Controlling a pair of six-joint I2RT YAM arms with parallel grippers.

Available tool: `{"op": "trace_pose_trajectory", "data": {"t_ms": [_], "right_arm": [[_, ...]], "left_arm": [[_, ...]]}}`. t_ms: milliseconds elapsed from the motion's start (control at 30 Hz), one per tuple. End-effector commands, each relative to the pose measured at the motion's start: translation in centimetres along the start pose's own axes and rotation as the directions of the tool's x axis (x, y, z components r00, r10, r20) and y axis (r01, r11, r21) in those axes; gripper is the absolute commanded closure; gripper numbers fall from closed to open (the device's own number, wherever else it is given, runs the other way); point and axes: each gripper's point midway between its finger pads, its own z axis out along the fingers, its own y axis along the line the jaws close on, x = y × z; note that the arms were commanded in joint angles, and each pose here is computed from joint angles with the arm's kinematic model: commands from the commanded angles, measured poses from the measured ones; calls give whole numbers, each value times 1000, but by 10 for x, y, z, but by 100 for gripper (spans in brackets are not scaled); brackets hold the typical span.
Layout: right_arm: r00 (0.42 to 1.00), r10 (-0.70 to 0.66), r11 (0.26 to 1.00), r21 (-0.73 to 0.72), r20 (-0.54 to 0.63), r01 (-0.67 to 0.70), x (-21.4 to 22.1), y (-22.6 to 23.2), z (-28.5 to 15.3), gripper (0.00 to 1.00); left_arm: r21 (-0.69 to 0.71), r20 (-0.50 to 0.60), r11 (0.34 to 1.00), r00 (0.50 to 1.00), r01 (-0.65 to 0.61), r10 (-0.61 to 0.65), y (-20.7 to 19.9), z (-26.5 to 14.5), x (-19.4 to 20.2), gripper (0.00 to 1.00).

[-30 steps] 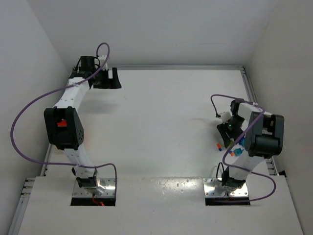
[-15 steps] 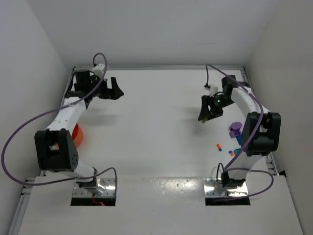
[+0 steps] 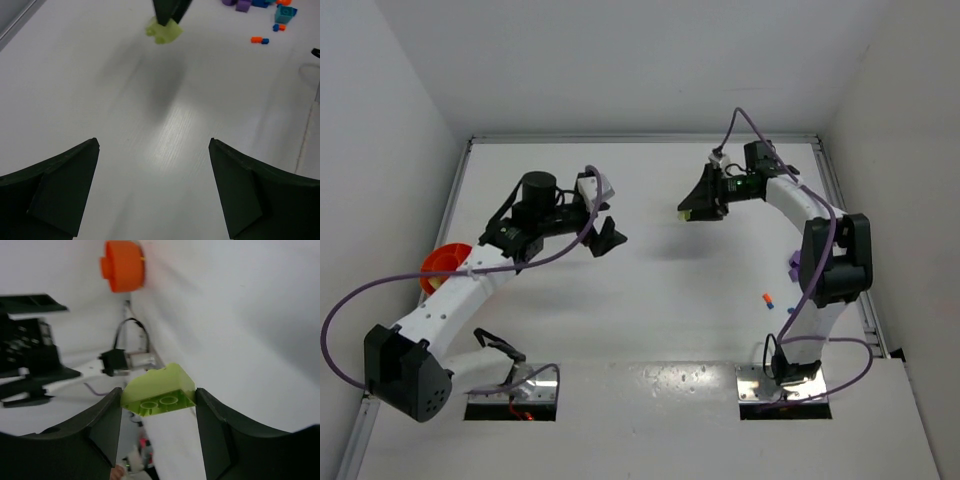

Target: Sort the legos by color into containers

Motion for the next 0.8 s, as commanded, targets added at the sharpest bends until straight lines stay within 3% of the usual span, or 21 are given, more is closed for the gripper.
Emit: {"op": "trace_pose_trajectory", "data": {"t_ms": [0, 233, 433, 767], "right_arm": [[999, 15, 974, -223, -32, -22, -7, 55, 6, 89], [994, -26, 940, -342, -104, -11, 6, 96, 16, 91], [985, -57, 922, -386, -166, -11, 29, 117, 17, 91], [966, -90, 907, -420, -244, -22, 45, 135, 28, 91]], "left_arm": [[96, 62, 987, 991, -126, 120, -26, 4, -12, 3], [131, 160, 971, 971, -201, 180, -45, 14, -31, 5], [116, 231, 960, 947, -254, 223, -46, 21, -49, 14], [137, 253, 920, 911, -367, 326, -52, 23, -35, 20]]}}
